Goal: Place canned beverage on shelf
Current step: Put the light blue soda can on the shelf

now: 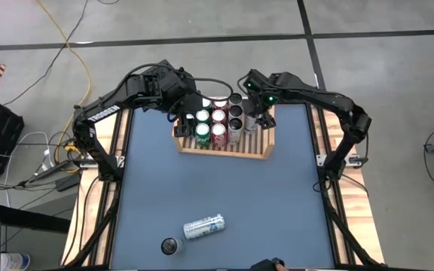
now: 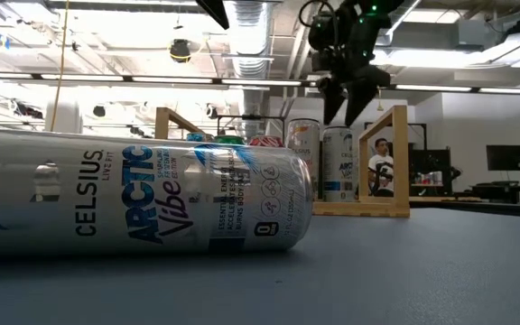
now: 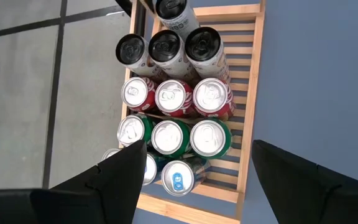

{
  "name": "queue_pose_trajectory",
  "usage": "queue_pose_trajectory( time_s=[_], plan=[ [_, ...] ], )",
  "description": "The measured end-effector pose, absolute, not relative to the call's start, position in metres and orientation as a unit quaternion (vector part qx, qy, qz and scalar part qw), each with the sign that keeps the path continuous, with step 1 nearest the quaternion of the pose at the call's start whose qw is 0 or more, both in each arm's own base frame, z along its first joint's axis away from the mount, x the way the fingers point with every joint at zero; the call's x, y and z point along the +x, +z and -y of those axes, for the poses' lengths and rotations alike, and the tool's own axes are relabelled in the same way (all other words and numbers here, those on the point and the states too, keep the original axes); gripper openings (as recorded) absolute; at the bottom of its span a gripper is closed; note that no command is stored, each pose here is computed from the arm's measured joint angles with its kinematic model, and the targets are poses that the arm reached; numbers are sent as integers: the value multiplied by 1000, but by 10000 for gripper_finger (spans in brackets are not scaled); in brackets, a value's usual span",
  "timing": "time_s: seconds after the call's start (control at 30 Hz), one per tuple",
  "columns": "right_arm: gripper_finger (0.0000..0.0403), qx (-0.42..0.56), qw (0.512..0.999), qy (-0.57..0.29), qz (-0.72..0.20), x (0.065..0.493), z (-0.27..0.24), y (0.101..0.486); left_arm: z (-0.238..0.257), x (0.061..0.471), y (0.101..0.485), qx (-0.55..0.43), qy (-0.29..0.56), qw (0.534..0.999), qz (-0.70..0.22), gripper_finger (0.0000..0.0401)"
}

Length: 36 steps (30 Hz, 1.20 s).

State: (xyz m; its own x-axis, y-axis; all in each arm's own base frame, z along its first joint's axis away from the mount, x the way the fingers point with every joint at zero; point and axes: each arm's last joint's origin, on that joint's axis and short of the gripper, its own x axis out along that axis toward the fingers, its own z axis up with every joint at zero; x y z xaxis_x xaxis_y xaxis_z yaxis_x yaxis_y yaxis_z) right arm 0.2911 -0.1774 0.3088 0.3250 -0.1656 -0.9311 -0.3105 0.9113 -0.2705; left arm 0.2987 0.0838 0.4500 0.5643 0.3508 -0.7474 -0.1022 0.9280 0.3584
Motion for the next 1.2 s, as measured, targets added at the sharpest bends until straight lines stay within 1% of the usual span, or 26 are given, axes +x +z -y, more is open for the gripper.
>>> queue_pose_trajectory(
  time_s=[0.23,0.4,0.63,1.0,1.2],
  plan=[
    [354,-230,782,53,-577,291,183,287,-84,299,450,136,131,874,-447,279],
    [354,-235,783,45,-574,291,185,287,-84,299,450,133,133,875,-447,279],
    [354,-243,769,25,-591,291,184,287,-84,299,450,124,137,876,-446,279],
    [354,-222,787,-10,-575,294,185,311,-84,299,450,123,138,876,-445,279],
    [354,-158,809,-23,-566,294,183,312,-84,299,450,123,138,876,-446,279]
  ],
)
